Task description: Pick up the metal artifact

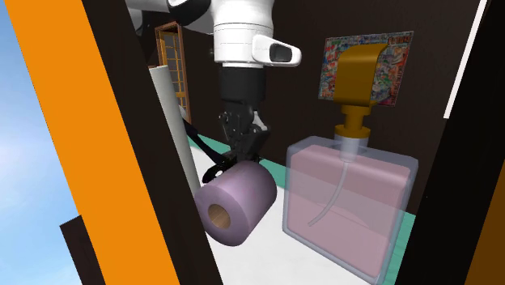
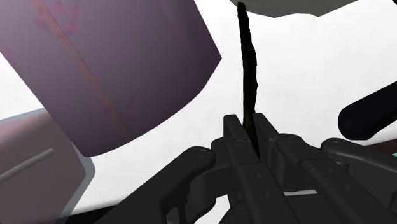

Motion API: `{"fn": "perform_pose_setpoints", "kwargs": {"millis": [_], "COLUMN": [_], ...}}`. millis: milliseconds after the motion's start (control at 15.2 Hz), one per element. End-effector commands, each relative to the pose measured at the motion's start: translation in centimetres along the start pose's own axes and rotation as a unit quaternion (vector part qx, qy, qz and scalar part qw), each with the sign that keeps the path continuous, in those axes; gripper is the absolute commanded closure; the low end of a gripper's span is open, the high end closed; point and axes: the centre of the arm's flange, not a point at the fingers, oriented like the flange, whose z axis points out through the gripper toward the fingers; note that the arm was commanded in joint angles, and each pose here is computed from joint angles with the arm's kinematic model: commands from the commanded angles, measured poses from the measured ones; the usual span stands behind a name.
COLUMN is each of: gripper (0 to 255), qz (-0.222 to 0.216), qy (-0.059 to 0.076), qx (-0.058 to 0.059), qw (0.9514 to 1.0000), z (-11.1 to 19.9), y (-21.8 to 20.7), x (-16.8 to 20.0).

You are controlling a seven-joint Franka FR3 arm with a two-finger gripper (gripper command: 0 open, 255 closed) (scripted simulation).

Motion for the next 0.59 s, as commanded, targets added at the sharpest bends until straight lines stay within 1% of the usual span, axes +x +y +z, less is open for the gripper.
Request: {"fn": "perform_pose_setpoints", "kwargs": {"millis": [0,396,528], "gripper": [255,255,255], "qz": [0.0,0.0,0.0], "qy": [0.0,0.0,0.0], "qx": [0.0,0.0,0.0], "qw": [1.0,1.0,1.0], "z": [-1.0,-4.2,-4.3], "y": [-0.1,-0.1,-0.1], "x": [-0.1,-0.2,-0.2]}}
